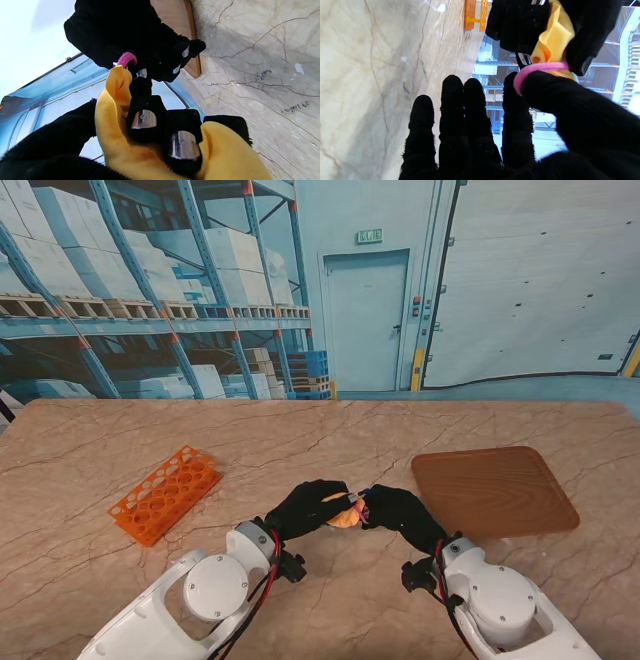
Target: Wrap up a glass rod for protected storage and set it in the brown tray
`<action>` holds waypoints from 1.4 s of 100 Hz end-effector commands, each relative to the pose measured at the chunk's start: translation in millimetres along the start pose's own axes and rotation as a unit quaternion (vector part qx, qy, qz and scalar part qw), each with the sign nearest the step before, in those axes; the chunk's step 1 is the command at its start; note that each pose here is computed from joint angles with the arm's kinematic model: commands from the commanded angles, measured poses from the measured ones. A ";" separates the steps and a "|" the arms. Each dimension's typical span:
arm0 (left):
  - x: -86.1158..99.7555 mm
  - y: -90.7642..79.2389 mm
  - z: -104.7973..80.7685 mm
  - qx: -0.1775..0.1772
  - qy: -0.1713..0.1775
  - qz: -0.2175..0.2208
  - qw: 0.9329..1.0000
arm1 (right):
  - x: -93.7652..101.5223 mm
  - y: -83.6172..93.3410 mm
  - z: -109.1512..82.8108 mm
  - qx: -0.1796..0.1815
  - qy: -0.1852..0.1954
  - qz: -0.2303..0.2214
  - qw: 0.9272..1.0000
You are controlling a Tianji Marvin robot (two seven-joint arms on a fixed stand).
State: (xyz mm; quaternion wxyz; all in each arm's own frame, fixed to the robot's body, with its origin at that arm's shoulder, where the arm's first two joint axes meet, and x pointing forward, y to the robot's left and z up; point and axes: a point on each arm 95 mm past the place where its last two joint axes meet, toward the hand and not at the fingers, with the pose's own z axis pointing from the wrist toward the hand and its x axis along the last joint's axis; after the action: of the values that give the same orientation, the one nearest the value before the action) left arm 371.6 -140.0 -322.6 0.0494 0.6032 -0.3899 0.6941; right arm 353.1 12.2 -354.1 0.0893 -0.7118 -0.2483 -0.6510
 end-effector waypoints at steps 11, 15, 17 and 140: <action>1.3 1.4 1.4 0.005 -0.005 -0.005 1.000 | 6.8 -8.8 -3.2 -0.017 0.034 -0.028 0.999; 1.3 1.5 1.7 0.006 -0.006 -0.006 1.000 | 8.6 -9.2 -3.9 -0.022 0.046 -0.043 0.998; 1.3 1.5 1.8 0.006 -0.007 -0.006 1.000 | 9.5 -9.4 -4.2 -0.025 0.051 -0.052 0.997; 2.9 2.7 1.1 -0.009 -0.012 0.032 0.999 | 35.7 18.3 -23.2 -0.103 0.264 -0.419 0.863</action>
State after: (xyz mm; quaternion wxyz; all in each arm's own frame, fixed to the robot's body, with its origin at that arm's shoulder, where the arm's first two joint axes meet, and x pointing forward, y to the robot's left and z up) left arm 373.0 -143.5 -322.3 0.0259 0.6024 -0.4130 0.6826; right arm 342.2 -5.3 -315.2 -0.2016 -0.3522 -0.4244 -0.8095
